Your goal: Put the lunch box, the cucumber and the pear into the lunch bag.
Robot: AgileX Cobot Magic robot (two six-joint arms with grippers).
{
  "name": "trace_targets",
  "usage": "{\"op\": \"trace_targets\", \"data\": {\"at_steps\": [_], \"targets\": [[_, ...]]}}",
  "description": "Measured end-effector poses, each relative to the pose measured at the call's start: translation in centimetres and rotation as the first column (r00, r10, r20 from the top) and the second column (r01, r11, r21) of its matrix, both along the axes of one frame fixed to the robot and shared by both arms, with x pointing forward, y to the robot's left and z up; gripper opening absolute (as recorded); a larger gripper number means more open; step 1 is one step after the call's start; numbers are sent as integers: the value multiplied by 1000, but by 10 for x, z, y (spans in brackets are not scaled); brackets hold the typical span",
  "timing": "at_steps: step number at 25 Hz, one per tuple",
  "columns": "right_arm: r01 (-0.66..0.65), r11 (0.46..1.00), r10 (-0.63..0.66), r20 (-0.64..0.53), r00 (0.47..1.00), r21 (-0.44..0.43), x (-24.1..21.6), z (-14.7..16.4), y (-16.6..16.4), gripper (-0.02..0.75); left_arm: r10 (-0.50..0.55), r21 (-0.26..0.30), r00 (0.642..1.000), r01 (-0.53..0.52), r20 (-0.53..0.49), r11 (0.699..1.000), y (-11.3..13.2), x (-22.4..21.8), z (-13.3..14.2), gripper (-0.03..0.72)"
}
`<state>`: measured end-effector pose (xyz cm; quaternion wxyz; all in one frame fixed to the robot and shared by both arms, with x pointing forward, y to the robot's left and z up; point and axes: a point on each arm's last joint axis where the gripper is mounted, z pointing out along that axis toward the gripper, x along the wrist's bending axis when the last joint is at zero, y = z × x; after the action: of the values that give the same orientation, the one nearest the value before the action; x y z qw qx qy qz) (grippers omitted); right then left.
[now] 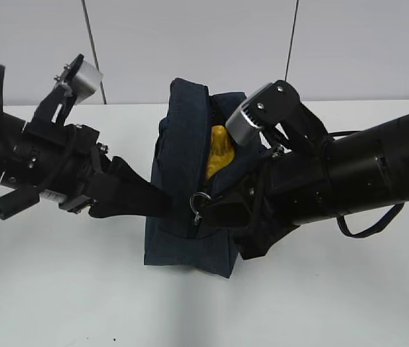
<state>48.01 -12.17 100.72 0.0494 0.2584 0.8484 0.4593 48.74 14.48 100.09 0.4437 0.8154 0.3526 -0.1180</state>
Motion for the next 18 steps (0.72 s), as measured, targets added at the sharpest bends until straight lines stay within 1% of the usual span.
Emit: {"op": "trace_targets", "data": {"at_steps": [3,8,14,18], "targets": [[10,1000,-10,10,1000,18,-2,6,-1,6,-12,11,1000,12,3,1000,0,-1,-1,316],[28,998,-29,18,999,50,-3,13,-2,6,-8,9,1000,8,2,1000,0,0,-1,319],[53,995,-54,8,999,82,-2,17,-1,6,52,0,998,-52,17,999,1,5,0,319],[52,994,-56,32,998,95,2,25,1,6,76,3,997,-76,26,997,1,7,0,319]]}}
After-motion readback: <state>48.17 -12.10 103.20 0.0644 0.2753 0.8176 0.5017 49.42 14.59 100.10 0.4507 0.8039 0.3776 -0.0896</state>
